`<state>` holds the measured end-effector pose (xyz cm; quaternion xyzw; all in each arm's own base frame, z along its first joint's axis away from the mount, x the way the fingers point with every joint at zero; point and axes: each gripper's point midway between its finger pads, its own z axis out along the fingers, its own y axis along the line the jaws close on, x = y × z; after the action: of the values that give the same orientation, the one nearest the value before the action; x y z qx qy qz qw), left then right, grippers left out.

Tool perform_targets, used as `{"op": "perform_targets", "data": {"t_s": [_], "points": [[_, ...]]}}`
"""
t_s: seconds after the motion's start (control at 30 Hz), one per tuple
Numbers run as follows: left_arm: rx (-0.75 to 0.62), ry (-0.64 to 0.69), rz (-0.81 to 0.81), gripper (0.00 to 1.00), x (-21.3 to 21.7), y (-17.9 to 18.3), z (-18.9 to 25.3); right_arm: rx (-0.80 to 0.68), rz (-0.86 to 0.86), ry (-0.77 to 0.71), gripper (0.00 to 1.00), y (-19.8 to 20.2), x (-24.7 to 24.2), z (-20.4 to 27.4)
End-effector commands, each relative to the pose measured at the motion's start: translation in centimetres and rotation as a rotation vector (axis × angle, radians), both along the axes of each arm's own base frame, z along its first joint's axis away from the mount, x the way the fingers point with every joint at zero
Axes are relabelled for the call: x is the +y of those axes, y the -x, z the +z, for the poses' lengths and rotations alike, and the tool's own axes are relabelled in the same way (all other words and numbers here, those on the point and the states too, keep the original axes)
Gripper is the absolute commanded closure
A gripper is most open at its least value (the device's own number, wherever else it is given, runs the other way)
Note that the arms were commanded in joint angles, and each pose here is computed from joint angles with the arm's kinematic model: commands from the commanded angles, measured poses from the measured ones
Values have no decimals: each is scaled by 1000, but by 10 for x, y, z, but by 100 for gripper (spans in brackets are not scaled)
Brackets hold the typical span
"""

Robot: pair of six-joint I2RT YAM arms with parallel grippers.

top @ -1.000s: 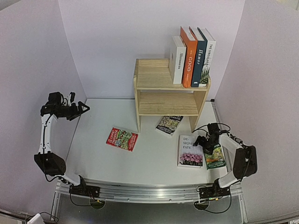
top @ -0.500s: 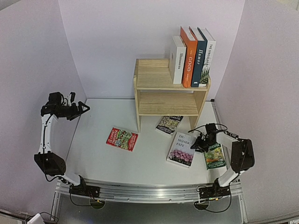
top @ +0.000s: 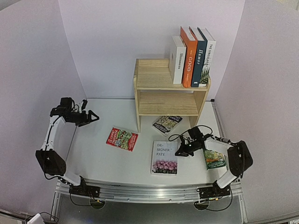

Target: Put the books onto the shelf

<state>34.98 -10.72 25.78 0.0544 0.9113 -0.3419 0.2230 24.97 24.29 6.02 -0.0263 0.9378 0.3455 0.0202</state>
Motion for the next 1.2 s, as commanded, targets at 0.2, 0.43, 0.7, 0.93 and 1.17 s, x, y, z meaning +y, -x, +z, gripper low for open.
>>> {"op": "perform_targets", "data": {"t_s": [0.2, 0.43, 0.7, 0.93, 1.17], "points": [[-28, -174, -642, 0, -131, 57, -82, -439, 231, -101, 100, -14, 95, 66], [-131, -124, -928, 0, -195, 69, -105, -587, 398, -193, 100, -7, 144, 100], [-122, -28, -940, 0, -222, 55, -136, -604, 428, -186, 100, -8, 148, 94], [-113, 91, -1007, 0, -242, 55, -151, -646, 459, -197, 100, -9, 150, 101], [-77, 161, -1076, 9, -249, 82, -151, -689, 453, -190, 100, -15, 151, 106]]}}
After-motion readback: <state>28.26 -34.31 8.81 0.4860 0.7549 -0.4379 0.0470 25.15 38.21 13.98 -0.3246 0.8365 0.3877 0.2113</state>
